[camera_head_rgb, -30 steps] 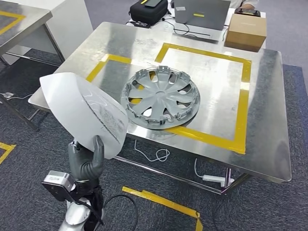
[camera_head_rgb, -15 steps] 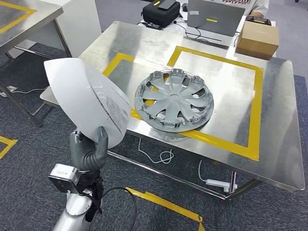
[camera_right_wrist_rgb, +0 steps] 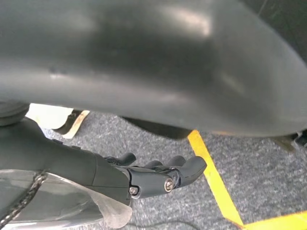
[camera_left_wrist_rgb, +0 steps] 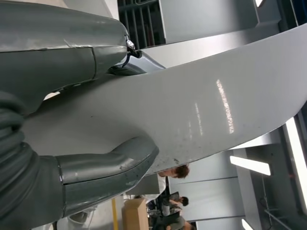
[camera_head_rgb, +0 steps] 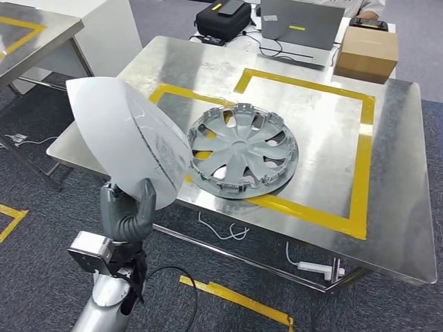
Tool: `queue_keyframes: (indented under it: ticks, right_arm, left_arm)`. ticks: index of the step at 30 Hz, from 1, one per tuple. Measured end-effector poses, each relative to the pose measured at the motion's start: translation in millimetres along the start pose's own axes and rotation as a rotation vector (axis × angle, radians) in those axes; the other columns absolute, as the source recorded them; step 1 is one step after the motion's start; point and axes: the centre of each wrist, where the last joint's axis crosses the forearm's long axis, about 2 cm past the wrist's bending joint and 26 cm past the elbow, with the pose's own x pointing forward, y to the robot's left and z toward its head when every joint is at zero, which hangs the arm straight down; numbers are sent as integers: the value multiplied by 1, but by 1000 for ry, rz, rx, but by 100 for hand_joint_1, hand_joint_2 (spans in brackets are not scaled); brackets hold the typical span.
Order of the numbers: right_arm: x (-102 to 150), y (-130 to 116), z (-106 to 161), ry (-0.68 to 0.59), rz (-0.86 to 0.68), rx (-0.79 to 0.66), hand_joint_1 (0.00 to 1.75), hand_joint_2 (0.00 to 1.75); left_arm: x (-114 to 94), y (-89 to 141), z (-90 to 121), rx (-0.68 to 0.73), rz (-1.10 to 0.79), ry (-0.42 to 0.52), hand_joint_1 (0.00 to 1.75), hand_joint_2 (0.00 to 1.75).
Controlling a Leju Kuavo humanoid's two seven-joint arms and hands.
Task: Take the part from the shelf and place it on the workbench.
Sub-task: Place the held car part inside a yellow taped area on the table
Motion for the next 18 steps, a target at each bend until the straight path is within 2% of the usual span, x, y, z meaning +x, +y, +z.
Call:
queue_keyframes:
  ticks: [18]
  right_arm:
    - [2,0,0,-11,-5,8,0,0]
  left_arm:
    - [0,1,2,-7,-11,6,175,175]
